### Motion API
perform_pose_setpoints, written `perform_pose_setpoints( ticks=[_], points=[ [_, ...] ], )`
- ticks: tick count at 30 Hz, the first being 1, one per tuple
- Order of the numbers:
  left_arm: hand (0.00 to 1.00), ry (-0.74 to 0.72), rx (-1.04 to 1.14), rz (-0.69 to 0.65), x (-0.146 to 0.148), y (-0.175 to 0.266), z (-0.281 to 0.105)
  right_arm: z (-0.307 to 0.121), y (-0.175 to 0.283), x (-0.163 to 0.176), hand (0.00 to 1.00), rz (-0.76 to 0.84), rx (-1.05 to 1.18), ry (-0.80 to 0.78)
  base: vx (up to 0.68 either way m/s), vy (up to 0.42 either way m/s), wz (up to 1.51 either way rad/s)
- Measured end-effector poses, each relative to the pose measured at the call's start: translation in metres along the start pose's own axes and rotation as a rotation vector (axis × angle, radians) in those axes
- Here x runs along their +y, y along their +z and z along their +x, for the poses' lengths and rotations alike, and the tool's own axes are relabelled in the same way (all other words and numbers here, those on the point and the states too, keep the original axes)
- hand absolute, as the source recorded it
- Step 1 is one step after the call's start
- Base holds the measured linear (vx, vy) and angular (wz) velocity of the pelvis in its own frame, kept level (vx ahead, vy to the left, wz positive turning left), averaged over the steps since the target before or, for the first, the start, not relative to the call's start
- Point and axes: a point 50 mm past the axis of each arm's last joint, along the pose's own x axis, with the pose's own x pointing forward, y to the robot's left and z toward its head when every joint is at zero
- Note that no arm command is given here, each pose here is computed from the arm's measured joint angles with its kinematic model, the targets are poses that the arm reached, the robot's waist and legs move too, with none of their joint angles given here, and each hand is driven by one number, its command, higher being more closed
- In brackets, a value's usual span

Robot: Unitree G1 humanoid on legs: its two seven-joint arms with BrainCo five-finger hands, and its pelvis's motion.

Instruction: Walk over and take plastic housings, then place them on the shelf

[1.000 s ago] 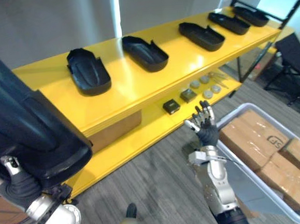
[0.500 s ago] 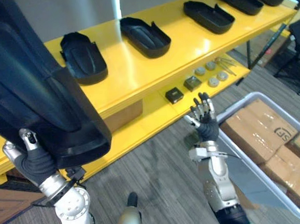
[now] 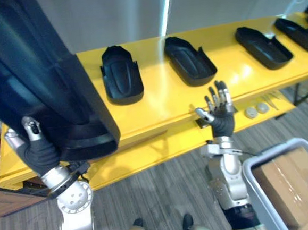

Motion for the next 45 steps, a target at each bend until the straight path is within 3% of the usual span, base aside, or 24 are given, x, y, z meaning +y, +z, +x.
perform_pose_setpoints(
  ticks=[9,16,27,45],
  points=[
    [1.00,-0.077,0.021,-0.066,-0.021,-0.001,-0.005,0.015,0.030,0.009,0.00,-0.012,-0.161,0.055,0.11,-0.141,0.96],
    [1.00,-0.169,0.038,-0.091,-0.037,-0.003,-0.010,0.002,0.030,-0.001,0.00,-0.019,-0.143,0.007,-0.01,0.095,0.34],
    [1.00,-0.220,0.018,-0.028,-0.031,-0.014,0.000,-0.020,0.014,0.021,0.00,0.066,-0.058,-0.011,-0.05,0.196,-0.50],
    [1.00,-0.231,0.088,-0.097,-0.039,-0.013,-0.012,-0.056,0.025,-0.067,0.00,-0.191,-0.003,-0.322,0.06,0.023,-0.01]
  ],
)
